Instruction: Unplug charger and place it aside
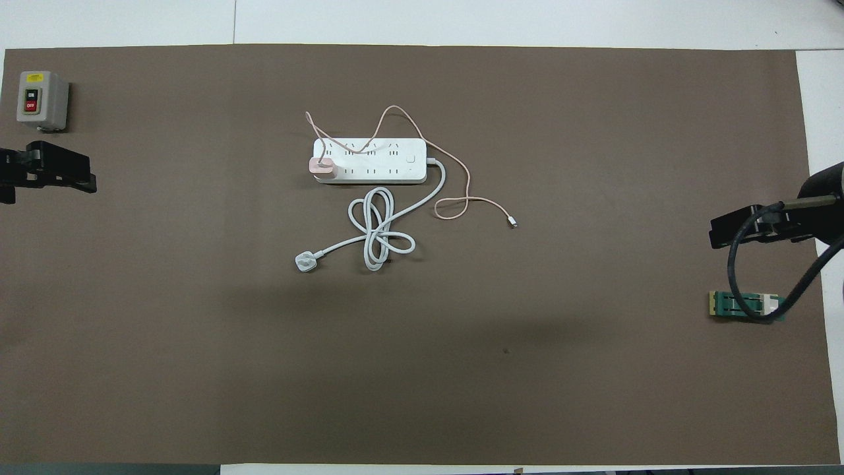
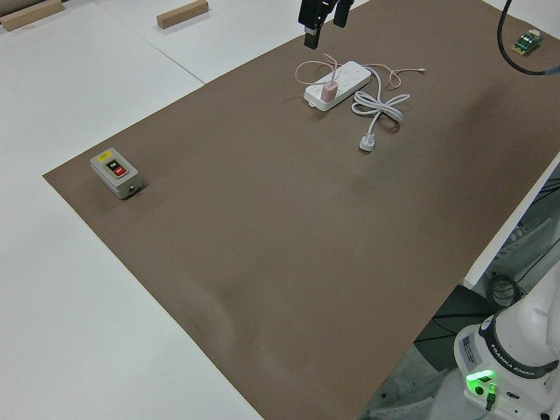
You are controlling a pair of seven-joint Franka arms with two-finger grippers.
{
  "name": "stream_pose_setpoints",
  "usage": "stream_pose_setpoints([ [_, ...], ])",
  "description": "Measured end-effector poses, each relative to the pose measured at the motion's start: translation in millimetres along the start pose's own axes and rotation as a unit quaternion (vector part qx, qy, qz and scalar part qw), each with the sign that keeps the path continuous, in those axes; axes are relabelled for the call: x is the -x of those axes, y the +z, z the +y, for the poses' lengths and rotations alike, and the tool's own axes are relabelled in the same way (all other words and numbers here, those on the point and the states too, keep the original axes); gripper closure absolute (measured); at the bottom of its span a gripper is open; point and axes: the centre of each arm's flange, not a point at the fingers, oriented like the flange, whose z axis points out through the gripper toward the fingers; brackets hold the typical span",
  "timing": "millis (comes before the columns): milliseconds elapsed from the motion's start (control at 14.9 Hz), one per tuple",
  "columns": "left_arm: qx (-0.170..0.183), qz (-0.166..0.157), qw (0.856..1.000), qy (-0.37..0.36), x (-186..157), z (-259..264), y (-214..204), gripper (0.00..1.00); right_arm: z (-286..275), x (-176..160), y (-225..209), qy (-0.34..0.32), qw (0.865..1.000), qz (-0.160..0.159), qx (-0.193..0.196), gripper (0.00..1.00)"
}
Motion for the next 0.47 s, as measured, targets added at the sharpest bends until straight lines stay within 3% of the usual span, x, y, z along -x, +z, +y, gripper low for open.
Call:
stream_pose_setpoints([
  [471,0.0,0.0,1.0,0.0,0.1,0.6,-0.1,0.0,-0.7,0.1,-0.1,-0.001,1.0,0.0,0.0,0.0],
])
